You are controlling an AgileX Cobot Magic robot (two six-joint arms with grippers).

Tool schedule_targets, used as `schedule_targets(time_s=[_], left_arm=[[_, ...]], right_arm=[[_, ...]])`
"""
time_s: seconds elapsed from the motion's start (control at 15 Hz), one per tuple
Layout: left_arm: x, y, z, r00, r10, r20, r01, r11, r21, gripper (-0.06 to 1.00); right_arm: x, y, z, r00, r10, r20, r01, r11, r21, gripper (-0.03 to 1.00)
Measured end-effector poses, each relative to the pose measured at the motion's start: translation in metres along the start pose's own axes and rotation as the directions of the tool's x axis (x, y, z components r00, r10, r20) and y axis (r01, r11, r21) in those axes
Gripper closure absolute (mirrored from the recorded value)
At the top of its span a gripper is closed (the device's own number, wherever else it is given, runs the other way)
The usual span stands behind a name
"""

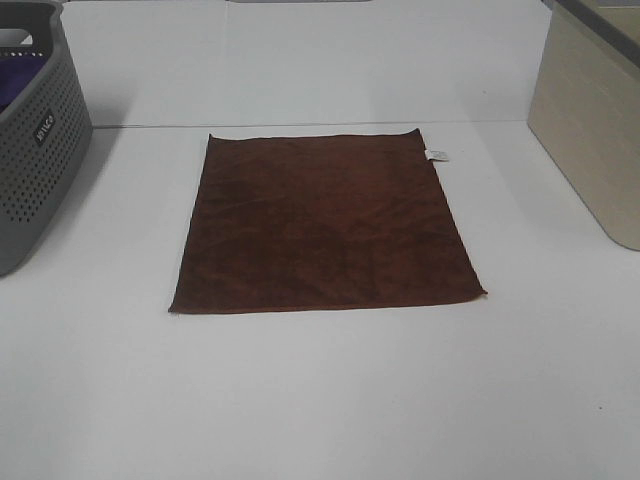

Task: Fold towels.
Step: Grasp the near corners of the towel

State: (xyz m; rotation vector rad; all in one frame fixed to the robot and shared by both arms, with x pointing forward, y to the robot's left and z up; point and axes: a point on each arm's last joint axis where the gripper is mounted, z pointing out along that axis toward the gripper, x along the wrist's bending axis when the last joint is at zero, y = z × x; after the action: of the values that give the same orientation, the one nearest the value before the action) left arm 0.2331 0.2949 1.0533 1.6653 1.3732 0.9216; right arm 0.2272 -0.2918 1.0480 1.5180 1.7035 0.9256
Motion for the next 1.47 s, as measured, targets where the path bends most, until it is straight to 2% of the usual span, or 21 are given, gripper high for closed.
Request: schedule_targets(time_s=[1.47], left_arm=[[0.0000, 0.0000, 0.0000, 1.000, 0.000, 0.000, 0.000, 1.000, 0.000, 0.18]], right_arm=[[0.0000, 0.0000, 0.0000, 1.000, 0.000, 0.000, 0.000, 1.000, 0.000, 0.18]])
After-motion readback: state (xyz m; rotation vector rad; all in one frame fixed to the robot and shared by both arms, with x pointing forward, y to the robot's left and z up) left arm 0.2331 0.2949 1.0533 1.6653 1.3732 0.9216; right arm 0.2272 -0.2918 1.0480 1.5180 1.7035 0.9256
